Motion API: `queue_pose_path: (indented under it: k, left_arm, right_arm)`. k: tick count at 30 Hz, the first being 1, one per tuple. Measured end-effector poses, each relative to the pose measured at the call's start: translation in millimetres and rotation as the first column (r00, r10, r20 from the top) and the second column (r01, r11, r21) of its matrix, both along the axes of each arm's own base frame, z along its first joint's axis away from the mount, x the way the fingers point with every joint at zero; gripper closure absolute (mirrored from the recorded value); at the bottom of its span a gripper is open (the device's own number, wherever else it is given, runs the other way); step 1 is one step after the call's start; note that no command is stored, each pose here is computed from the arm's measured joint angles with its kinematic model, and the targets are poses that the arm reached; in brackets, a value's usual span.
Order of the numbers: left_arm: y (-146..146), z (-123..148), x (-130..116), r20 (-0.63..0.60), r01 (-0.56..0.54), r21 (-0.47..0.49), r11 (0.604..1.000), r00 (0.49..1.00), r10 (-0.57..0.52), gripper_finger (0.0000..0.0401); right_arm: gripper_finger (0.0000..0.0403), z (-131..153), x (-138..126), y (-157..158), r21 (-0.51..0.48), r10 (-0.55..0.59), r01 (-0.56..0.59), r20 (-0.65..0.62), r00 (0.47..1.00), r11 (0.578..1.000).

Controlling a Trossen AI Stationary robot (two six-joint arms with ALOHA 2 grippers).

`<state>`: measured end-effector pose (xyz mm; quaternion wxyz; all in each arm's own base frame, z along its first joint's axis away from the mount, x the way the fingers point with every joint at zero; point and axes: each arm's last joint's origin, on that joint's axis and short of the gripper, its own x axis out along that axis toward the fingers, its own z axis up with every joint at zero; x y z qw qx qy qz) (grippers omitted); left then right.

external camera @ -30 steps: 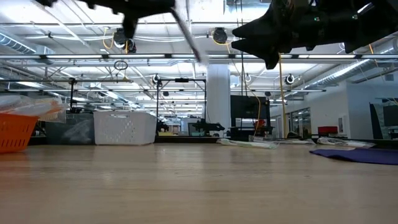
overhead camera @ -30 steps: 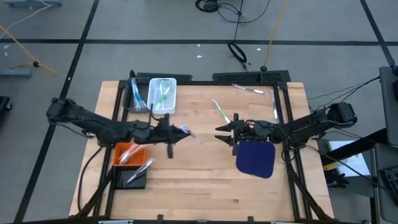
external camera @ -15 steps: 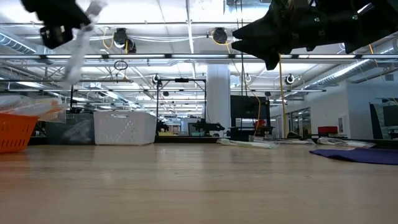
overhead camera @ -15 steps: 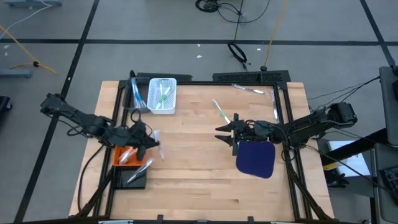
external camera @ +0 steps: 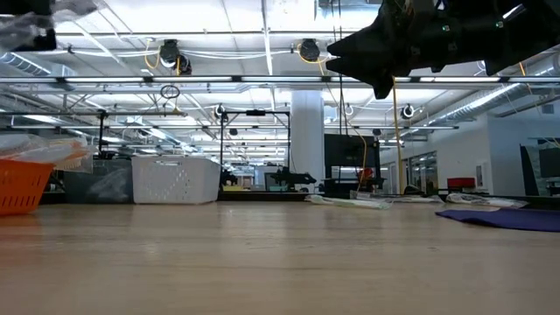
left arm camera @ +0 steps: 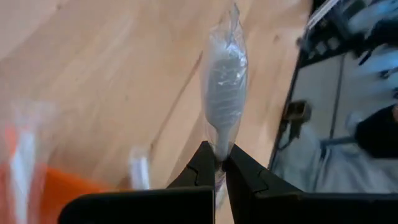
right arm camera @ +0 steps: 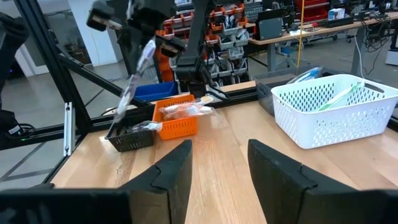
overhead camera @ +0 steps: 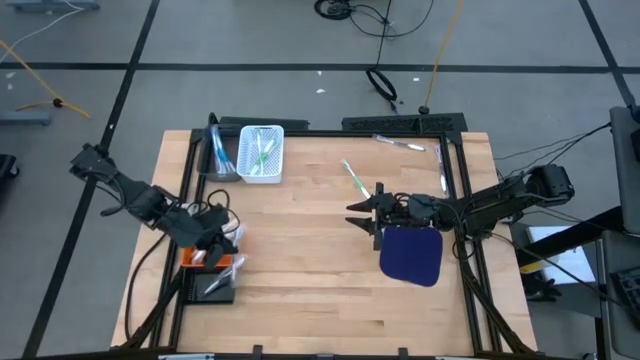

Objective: Pick & Place Toothbrushes
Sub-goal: Put the violet toothbrush into the black bin

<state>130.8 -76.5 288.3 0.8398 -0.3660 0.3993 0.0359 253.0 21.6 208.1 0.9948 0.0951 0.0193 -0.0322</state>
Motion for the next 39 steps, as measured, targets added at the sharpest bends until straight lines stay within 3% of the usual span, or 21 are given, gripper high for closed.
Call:
queue_pose_path:
  k: [4, 9, 19, 34, 39]
  left_arm:
    - [-6, -4, -3, -0.191, -0.039, -0.008, 0.999, 0.981, 0.037, 0.0397]
    - [-22, -19, 1, -0.391, -0.059, -0.044, 0.997, 0.919, 0.037, 0.0397]
    - [-35, -44, 6, -0.599, 0.006, 0.045, 0.999, 0.800, 0.022, 0.0397]
    - [-44, -62, 16, -0.697, 0.024, 0.088, 0.996, 0.716, 0.044, 0.0395]
    - [-45, -64, 17, -0.702, 0.058, 0.091, 0.994, 0.712, 0.023, 0.0353]
  right_arm:
    - [0.0257, 0, 0, 0, 0.000, 0.000, 0.000, 0.000, 1.000, 1.000]
    - [0.0257, 0, 0, 0, 0.000, 0.000, 0.000, 0.000, 1.000, 1.000]
    - [0.0259, 0, 0, 0, 0.000, 0.000, 0.000, 0.000, 1.000, 1.000]
    - [0.0261, -1, 0, 0, -0.001, 0.000, 0.000, -0.009, 1.000, 1.000]
    - [0.0261, -1, 0, 0, -0.001, 0.000, 0.000, -0.009, 1.000, 1.000]
